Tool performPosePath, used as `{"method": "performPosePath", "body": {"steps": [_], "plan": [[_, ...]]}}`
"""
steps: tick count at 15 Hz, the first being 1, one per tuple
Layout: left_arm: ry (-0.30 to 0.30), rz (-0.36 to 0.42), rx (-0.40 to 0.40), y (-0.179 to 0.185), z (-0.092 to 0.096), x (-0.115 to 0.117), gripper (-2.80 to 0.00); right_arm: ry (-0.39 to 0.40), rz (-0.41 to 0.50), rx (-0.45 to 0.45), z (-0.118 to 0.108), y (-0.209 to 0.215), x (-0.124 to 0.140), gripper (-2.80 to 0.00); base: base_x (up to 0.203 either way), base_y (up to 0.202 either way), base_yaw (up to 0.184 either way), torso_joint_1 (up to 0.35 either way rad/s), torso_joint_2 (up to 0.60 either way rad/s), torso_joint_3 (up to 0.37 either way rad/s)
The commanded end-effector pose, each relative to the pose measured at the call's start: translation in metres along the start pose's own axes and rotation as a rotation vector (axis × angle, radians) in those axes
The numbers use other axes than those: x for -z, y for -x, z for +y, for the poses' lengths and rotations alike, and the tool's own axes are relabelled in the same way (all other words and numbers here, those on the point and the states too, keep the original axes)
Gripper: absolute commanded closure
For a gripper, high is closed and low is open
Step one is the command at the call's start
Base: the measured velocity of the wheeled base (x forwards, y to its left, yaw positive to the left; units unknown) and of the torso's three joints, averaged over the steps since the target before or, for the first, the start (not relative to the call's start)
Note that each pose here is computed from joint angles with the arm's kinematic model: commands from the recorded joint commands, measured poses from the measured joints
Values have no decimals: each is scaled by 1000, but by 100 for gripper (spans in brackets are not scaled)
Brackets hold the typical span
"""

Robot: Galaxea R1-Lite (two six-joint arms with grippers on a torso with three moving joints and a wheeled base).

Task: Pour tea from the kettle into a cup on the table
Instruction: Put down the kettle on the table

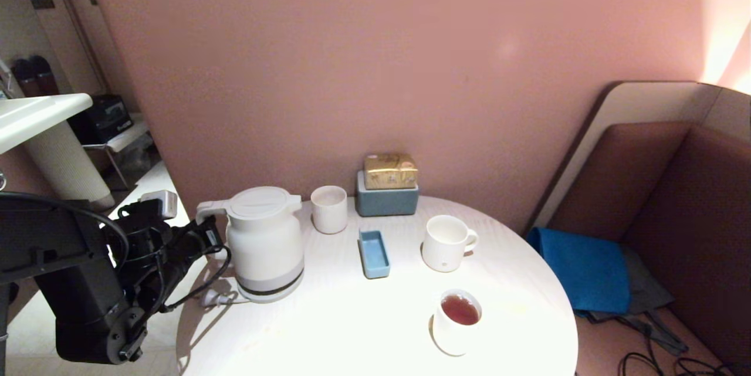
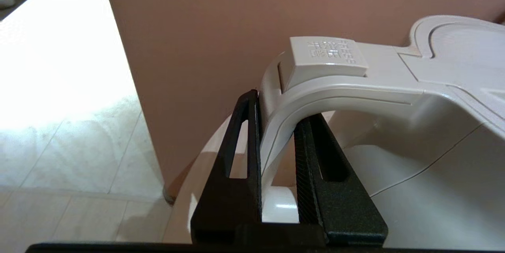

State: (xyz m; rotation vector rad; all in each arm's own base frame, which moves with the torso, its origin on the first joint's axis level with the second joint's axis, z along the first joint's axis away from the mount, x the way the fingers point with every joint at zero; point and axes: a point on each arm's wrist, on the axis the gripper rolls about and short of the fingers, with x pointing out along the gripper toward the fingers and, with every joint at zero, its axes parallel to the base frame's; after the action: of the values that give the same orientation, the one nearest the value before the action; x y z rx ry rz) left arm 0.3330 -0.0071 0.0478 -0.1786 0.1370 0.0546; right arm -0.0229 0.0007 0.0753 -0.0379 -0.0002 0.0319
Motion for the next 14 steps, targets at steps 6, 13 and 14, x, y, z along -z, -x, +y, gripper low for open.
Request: {"method": "performPosePath", "body": {"steps": [6, 13, 14], "plan": [[-39, -19, 10, 19, -1, -8, 0, 0, 1, 0, 0, 0, 0, 0, 0, 0, 0, 0, 0, 0], [-68, -29, 23, 20, -5, -11, 0, 0, 1, 0, 0, 0, 0, 0, 0, 0, 0, 0, 0, 0], [-68, -30, 22, 20, -4, -12, 0, 0, 1, 0, 0, 0, 0, 0, 0, 0, 0, 0, 0, 0]]}}
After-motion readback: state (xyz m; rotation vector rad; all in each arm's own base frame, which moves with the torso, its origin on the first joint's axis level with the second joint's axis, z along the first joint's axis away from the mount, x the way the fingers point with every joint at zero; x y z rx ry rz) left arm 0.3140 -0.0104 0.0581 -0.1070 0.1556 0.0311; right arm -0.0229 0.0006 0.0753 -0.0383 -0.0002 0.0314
